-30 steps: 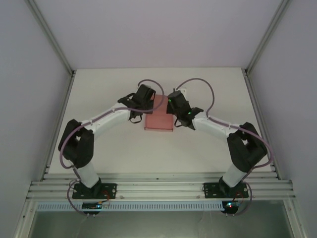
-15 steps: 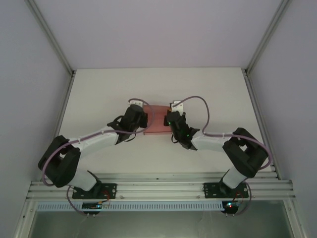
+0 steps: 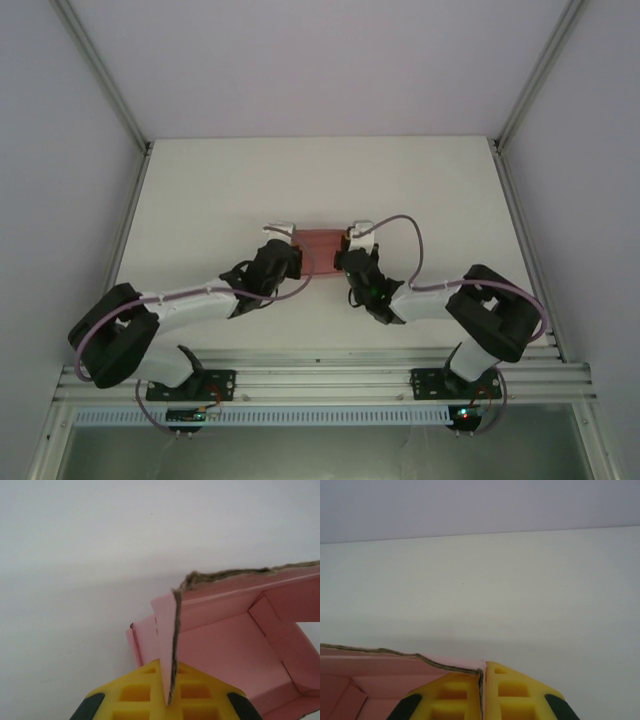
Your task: Assemble paper box
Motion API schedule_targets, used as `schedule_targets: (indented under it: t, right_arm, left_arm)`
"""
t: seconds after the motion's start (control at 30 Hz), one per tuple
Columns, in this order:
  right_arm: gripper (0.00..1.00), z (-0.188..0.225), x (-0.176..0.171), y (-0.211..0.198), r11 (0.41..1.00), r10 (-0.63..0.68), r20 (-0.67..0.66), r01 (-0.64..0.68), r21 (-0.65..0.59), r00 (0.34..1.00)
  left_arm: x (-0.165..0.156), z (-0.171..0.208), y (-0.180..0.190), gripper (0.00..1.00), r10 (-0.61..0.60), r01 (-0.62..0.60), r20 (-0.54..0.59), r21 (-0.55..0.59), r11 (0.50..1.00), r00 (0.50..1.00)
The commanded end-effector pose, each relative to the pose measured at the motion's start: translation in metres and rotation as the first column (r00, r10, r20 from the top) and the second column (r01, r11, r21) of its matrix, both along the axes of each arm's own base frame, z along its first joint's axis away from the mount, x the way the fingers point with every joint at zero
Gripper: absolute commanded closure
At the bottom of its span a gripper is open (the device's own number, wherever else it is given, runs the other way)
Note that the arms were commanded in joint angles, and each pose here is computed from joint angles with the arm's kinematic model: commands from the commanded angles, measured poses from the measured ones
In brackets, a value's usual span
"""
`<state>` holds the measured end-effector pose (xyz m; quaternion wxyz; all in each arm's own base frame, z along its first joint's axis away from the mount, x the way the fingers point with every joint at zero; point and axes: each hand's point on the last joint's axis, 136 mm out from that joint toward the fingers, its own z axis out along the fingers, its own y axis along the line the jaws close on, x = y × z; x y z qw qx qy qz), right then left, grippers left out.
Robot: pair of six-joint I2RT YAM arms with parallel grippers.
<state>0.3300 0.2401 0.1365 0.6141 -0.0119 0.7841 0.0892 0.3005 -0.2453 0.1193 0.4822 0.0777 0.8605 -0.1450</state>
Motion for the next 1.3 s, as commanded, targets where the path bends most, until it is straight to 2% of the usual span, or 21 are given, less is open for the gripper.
schedule_targets:
  t: [0.0,0.37,0.57,0.83,0.93,1.03,1.1,1.17,1.27]
  right_arm:
    - [1.0,0.004,-0.016,0.016,0.996,0.088,0.032,-0.089,0.019,0.996]
    - [1.0,-0.024,-0.035,0.002,0.988,0.118,-0.078,-0.125,-0.089,0.99]
    - [1.0,-0.041,-0.045,-0.009,0.98,0.117,-0.135,-0.137,-0.147,0.984]
    - [1.0,-0.06,-0.057,-0.016,0.97,0.128,-0.236,-0.171,-0.173,0.963]
    - [1.0,-0.064,-0.059,-0.021,0.97,0.111,-0.249,-0.159,-0.182,0.962]
    - [0.96,-0.065,-0.061,-0.02,0.968,0.121,-0.26,-0.172,-0.184,0.958]
    - [0.9,-0.061,-0.06,-0.02,0.969,0.123,-0.251,-0.171,-0.18,0.96]
    - [0.77,-0.051,-0.058,-0.019,0.973,0.122,-0.232,-0.162,-0.164,0.965]
    - [0.68,-0.033,-0.06,-0.018,0.975,0.141,-0.212,-0.172,-0.139,0.967]
  left_arm:
    - [-0.028,-0.019,-0.023,1.0,-0.142,0.142,-0.075,-0.009,0.99,0.987]
    - [-0.054,-0.04,-0.003,0.99,-0.112,0.115,-0.161,0.011,0.993,0.981]
    - [-0.063,-0.044,0.008,0.89,-0.103,0.106,-0.175,0.006,0.994,0.979]
    - [-0.078,-0.03,0.009,0.55,-0.157,0.154,-0.208,-0.03,0.988,0.965]
    - [-0.086,-0.019,0.011,0.46,-0.183,0.18,-0.222,-0.033,0.983,0.958]
    - [-0.093,-0.005,0.013,0.24,-0.21,0.207,-0.23,-0.038,0.978,0.95]
    - [-0.094,0.006,0.015,0.02,-0.211,0.206,-0.22,-0.046,0.977,0.952]
    - [-0.093,0.018,0.016,0.0,-0.213,0.206,-0.207,-0.053,0.977,0.955]
    - [-0.093,0.036,0.017,0.0,-0.201,0.194,-0.206,-0.056,0.979,0.958]
